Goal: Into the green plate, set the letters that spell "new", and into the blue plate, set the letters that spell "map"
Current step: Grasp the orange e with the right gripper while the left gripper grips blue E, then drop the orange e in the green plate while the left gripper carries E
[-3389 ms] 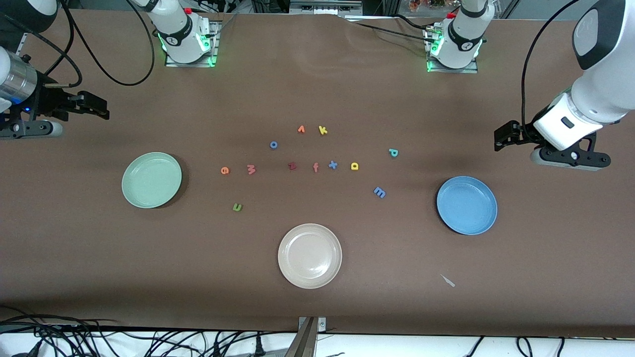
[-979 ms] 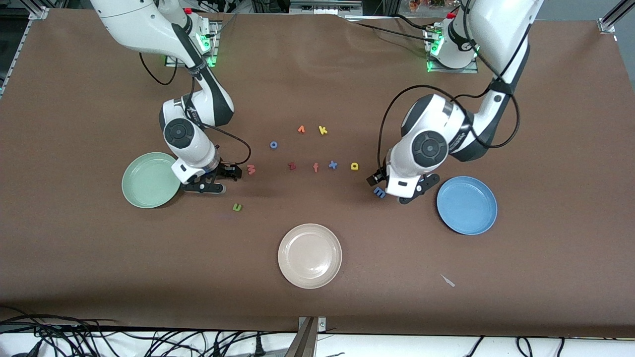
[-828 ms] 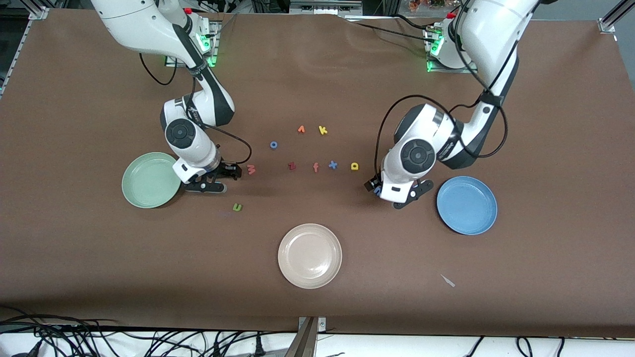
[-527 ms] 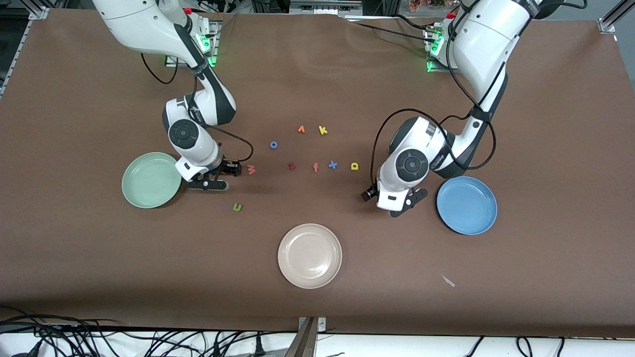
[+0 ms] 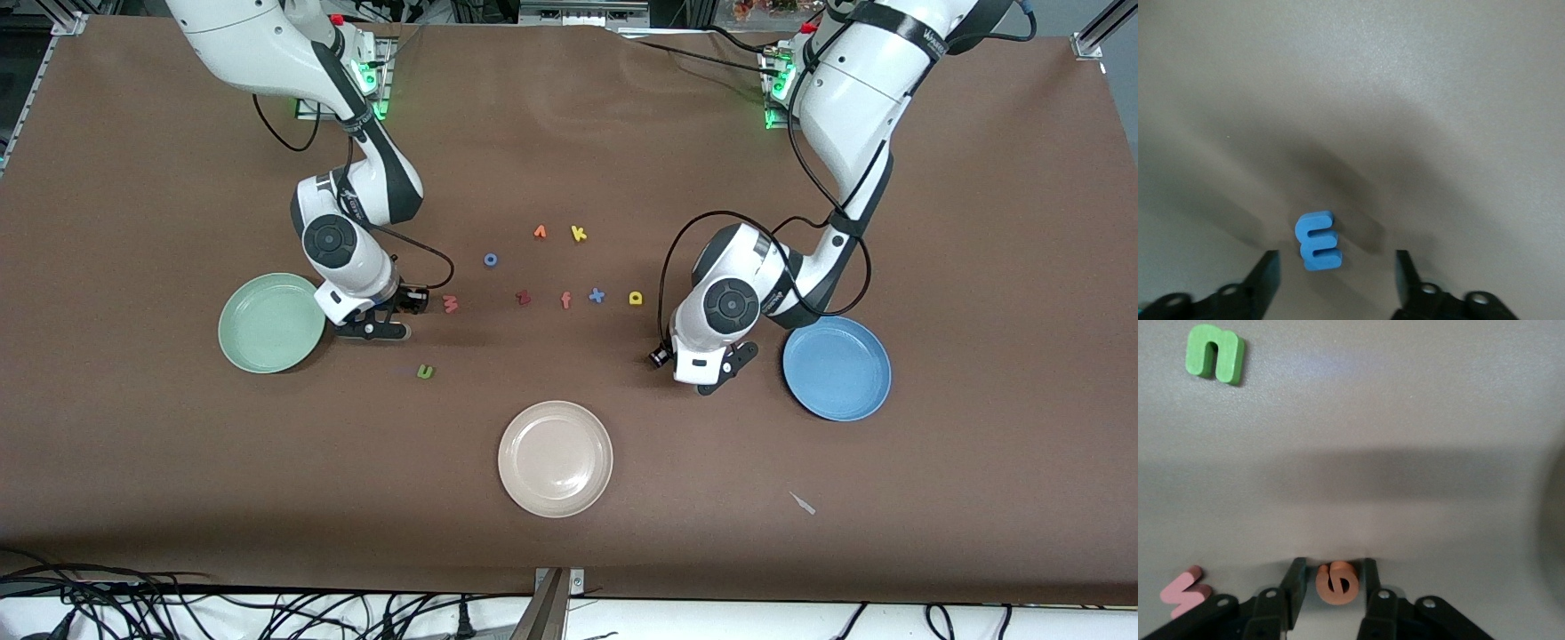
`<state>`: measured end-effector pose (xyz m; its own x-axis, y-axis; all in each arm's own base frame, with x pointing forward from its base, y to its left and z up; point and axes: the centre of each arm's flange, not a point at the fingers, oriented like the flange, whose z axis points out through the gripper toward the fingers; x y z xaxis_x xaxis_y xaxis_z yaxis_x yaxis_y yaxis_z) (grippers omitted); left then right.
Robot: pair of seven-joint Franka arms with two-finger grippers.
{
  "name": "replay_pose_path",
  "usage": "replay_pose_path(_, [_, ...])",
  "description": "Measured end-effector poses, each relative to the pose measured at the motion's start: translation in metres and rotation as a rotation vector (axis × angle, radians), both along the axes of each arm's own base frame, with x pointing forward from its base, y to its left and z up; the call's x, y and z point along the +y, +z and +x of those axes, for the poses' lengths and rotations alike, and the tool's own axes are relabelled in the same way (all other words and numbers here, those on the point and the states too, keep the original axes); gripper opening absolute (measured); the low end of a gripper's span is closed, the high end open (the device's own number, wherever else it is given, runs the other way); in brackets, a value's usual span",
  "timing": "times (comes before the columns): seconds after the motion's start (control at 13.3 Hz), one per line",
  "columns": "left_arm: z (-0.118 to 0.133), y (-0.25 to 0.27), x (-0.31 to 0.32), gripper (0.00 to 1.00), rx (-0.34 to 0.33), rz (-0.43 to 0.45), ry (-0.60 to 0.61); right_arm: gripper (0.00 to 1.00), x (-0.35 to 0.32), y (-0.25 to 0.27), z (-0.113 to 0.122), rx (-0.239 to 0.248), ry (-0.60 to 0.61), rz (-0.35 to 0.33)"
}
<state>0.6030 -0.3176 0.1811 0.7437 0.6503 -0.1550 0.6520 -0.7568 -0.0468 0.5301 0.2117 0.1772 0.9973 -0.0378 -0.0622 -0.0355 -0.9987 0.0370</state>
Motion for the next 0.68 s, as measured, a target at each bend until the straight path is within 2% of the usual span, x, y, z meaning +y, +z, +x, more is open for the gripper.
replay_pose_path(0.08, [0.000,-0.001,0.001,0.71,0.000,0.002,0.002,0.41,0.000,0.000,0.000,0.000,0.000,0.000])
replay_pose_path(0.23, [0.000,-0.005,0.003,0.64,-0.003,0.020,-0.009,0.28,0.000,0.001,0.000,-0.002,-0.001,0.001])
replay_pose_path(0.3, [-0.001,-0.009,0.004,0.63,-0.004,0.038,-0.010,0.28,0.000,0.001,0.001,-0.002,-0.001,0.001])
replay_pose_path(0.53, [-0.002,-0.010,0.000,0.35,-0.031,0.073,-0.023,0.28,0.002,0.009,0.006,0.011,-0.003,-0.004])
replay_pose_path(0.68, [-0.003,-0.009,-0.002,0.30,-0.039,0.087,-0.024,0.28,0.006,0.029,0.019,0.052,-0.014,-0.022])
